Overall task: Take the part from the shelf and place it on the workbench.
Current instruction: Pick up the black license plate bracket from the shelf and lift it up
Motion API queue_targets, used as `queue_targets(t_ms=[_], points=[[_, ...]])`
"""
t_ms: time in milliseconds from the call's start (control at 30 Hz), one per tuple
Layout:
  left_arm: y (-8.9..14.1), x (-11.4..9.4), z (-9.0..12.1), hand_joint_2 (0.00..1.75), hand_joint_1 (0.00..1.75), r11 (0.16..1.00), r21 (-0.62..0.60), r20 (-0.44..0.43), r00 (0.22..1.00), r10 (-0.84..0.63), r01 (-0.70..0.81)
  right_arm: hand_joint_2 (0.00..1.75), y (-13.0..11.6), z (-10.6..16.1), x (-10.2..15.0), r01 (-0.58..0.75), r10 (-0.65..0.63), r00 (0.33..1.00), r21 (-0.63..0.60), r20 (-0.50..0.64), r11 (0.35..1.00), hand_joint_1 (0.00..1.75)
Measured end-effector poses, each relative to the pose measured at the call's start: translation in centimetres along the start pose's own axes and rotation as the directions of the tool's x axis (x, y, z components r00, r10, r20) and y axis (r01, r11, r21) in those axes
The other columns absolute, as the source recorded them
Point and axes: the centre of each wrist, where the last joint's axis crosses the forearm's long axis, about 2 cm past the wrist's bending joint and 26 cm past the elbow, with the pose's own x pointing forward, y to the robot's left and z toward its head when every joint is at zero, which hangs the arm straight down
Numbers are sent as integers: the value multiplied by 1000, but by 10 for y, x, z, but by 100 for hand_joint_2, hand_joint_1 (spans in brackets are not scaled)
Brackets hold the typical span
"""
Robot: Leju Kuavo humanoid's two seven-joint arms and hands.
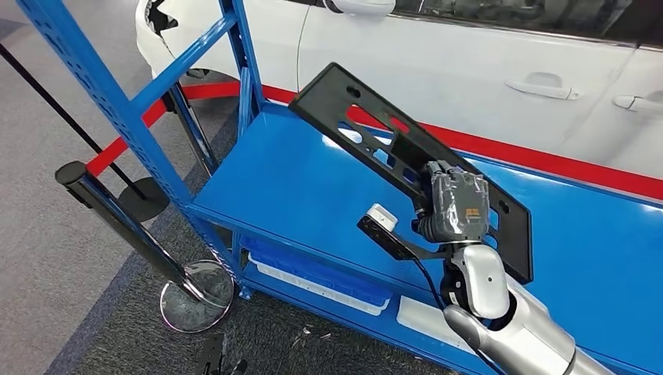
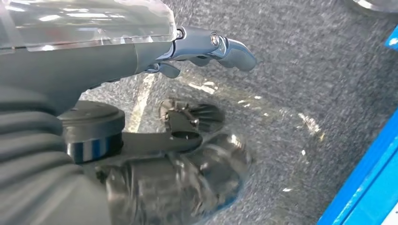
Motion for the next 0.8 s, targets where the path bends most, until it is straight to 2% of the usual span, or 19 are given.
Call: queue_targets(t_ms=[133, 300, 500, 633, 800], points=[[-2, -2, 2, 175, 0, 1000, -15, -19, 1000, 6, -6, 175, -21, 6, 15, 132, -124, 990, -120, 72, 984, 175], [-6, -1, 4, 175, 0, 999, -40, -36, 999, 29, -30, 175, -42, 12, 28, 299, -277, 949, -145, 152, 943, 175], [-11, -1, 8, 175, 0, 996, -71, -50, 997, 57, -60, 175, -63, 22, 40, 514, -467, 845, -152, 260, 845, 175], [-11, -2, 8, 175, 0, 995, -78, -56, 997, 50, -54, 175, -75, 33, 50, 575, -504, 800, -177, 324, 799, 175], [-11, -1, 8, 175, 0, 995, -85, -56, 997, 46, -51, 175, -87, 40, 57, 604, -513, 776, -199, 367, 771, 175]])
